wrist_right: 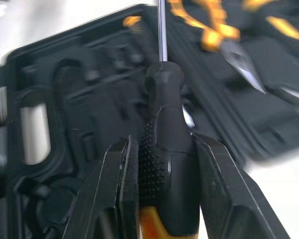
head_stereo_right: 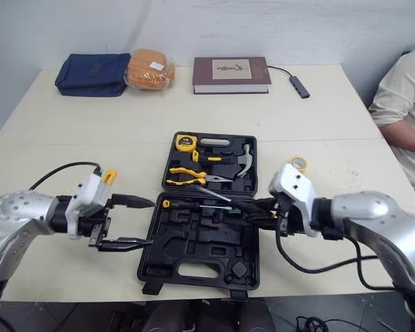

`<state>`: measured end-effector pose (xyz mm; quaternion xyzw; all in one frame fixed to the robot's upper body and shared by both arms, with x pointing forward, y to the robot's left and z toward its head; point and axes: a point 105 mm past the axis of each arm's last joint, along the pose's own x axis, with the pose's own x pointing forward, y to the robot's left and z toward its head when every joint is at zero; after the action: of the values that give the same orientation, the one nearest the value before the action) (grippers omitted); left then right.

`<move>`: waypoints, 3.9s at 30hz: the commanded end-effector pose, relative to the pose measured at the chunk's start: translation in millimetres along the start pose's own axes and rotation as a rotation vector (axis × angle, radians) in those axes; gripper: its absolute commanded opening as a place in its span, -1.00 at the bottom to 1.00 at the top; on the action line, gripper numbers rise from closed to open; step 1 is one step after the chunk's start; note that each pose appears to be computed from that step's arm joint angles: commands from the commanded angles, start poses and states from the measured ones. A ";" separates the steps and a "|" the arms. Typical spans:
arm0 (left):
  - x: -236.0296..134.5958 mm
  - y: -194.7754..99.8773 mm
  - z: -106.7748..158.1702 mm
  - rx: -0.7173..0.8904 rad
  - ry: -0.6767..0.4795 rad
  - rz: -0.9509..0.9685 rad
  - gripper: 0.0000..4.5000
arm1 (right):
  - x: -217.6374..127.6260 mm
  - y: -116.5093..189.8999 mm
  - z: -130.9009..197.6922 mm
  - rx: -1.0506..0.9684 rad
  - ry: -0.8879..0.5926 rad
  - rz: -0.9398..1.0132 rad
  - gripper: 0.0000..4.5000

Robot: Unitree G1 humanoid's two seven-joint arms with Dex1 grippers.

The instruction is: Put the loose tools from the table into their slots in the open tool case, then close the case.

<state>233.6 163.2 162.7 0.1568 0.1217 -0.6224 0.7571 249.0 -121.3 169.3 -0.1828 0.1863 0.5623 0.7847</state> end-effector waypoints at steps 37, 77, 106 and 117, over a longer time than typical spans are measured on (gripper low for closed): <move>21.2 4.2 11.7 0.127 0.010 -0.008 1.00 | 40.7 -9.0 8.2 -0.201 0.116 0.129 0.38; 31.0 2.5 28.2 0.127 -0.044 -0.027 1.00 | 81.1 -18.4 -40.7 -0.024 -0.062 0.111 -0.97; -12.0 18.5 8.4 -0.040 -0.112 0.317 1.00 | 15.4 -22.8 21.0 -0.032 -0.370 -0.066 -0.71; -150.3 -24.3 -65.3 -0.351 -0.061 1.010 1.00 | -113.0 -65.9 -26.1 0.072 -0.214 -0.430 0.98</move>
<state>192.8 296.8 149.1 0.0373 0.1230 -0.2083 0.9696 274.9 -224.1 197.0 -0.1165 0.0925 0.4251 0.8928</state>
